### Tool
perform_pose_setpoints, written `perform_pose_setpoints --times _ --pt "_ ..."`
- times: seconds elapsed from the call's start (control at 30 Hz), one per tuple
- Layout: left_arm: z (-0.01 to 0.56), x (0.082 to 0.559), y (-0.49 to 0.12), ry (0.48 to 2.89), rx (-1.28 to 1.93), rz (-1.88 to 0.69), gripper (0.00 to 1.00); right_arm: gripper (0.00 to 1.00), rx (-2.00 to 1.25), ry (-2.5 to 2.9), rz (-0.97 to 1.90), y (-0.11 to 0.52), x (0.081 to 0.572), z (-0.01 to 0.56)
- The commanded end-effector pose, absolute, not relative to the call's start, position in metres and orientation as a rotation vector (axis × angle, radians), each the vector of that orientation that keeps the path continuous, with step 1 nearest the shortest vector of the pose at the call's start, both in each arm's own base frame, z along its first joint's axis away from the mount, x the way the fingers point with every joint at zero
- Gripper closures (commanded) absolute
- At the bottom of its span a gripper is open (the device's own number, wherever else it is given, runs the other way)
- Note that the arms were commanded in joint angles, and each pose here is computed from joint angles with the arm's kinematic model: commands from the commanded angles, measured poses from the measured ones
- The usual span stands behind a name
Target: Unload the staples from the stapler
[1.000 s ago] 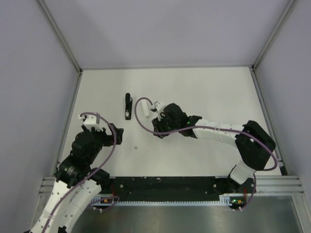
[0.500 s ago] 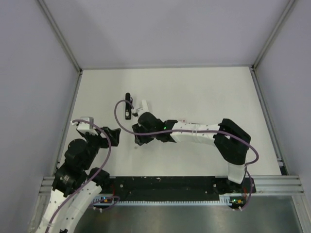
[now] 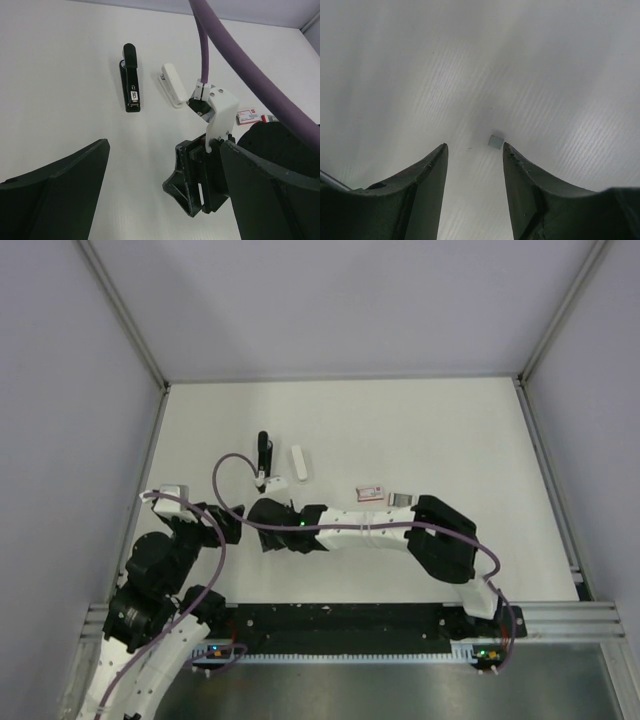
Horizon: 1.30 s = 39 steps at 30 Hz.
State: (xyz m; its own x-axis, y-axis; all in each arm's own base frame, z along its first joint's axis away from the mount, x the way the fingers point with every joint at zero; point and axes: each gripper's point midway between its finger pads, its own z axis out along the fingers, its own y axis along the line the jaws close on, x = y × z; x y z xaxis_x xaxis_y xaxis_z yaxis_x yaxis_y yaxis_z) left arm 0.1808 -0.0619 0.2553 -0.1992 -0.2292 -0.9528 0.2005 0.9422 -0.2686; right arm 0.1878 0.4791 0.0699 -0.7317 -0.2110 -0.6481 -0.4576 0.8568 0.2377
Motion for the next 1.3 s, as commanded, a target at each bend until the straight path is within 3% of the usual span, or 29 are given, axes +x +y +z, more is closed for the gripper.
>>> perform_pose_setpoints --times 0.0,0.6,1.27 --pt "0.267 0.181 -0.064 1.674 0.002 -0.404 0.01 0.52 -0.386 2.379 0.361 0.478 0.192 0.064" --pt "0.267 0.176 -0.06 1.664 -0.024 -0.401 0.01 0.53 -0.327 2.441 0.27 0.482 0.184 0.029" --pt "0.27 0.172 -0.058 1.646 -0.025 -0.411 0.01 0.74 -0.38 2.451 0.158 0.477 0.181 0.009"
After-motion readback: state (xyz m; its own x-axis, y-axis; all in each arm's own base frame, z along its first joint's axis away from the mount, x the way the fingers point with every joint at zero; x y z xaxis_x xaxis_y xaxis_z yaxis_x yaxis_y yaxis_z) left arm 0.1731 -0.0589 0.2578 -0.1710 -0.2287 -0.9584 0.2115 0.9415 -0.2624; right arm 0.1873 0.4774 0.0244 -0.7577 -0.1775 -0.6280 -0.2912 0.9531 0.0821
